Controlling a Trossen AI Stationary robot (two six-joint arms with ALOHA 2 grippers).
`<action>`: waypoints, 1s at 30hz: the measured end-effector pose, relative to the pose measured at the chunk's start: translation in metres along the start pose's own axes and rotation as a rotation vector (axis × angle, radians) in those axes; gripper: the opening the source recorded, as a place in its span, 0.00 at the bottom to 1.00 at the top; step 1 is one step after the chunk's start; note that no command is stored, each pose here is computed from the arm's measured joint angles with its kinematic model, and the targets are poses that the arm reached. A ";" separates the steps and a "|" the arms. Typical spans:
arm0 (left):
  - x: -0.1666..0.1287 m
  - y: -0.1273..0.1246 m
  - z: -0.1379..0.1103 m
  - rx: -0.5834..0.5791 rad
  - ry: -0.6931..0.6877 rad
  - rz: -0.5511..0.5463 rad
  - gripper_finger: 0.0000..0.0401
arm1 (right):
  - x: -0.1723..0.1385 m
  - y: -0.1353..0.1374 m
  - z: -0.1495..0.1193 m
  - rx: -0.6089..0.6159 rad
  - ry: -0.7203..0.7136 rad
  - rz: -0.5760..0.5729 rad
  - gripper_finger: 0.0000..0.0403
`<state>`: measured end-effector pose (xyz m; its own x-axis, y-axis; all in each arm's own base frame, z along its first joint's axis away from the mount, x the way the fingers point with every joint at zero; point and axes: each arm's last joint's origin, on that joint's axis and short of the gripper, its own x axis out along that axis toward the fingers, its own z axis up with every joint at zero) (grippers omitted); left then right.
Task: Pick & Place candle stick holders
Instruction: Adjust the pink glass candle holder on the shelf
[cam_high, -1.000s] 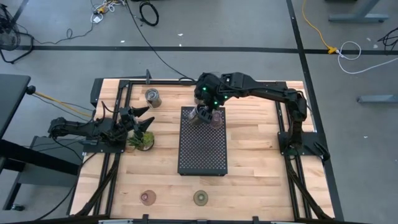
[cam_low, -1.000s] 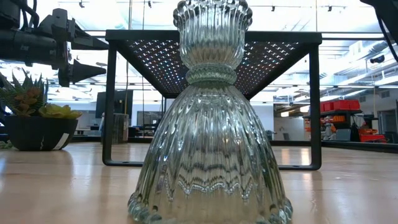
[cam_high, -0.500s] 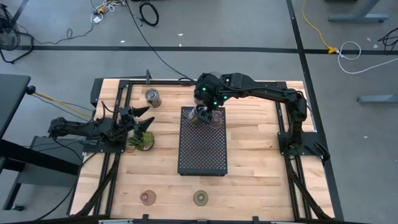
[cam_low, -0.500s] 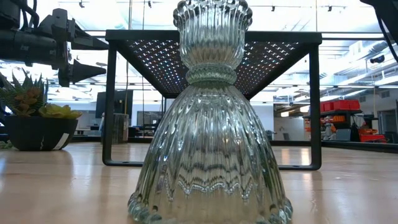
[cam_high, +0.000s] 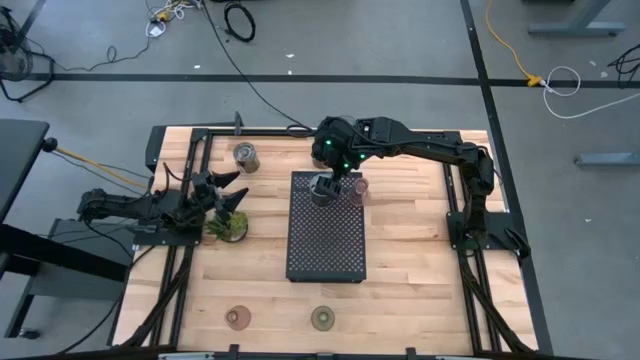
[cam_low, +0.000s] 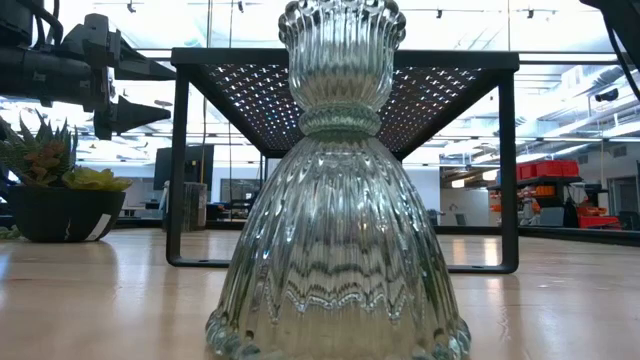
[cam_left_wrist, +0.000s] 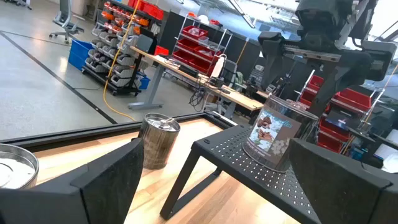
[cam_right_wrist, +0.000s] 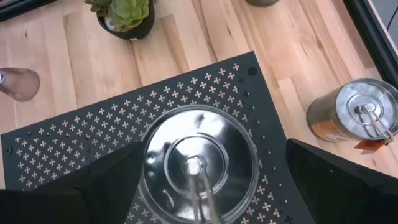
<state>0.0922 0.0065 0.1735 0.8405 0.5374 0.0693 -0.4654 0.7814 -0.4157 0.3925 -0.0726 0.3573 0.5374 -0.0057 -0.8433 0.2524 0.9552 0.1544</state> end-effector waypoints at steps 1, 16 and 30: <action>0.000 0.000 0.000 0.000 0.000 0.000 0.99 | 0.000 0.000 0.000 0.000 -0.005 0.000 0.96; 0.000 0.000 0.000 -0.001 0.000 0.000 0.99 | -0.014 -0.022 0.003 -0.009 -0.060 -0.217 0.96; 0.000 0.000 0.000 -0.004 0.001 -0.005 0.99 | -0.058 -0.076 -0.026 0.139 0.182 -0.353 0.96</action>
<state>0.0922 0.0064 0.1736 0.8428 0.5336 0.0704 -0.4605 0.7826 -0.4189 0.3212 -0.1375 0.3812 0.2509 -0.2614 -0.9321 0.5089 0.8547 -0.1027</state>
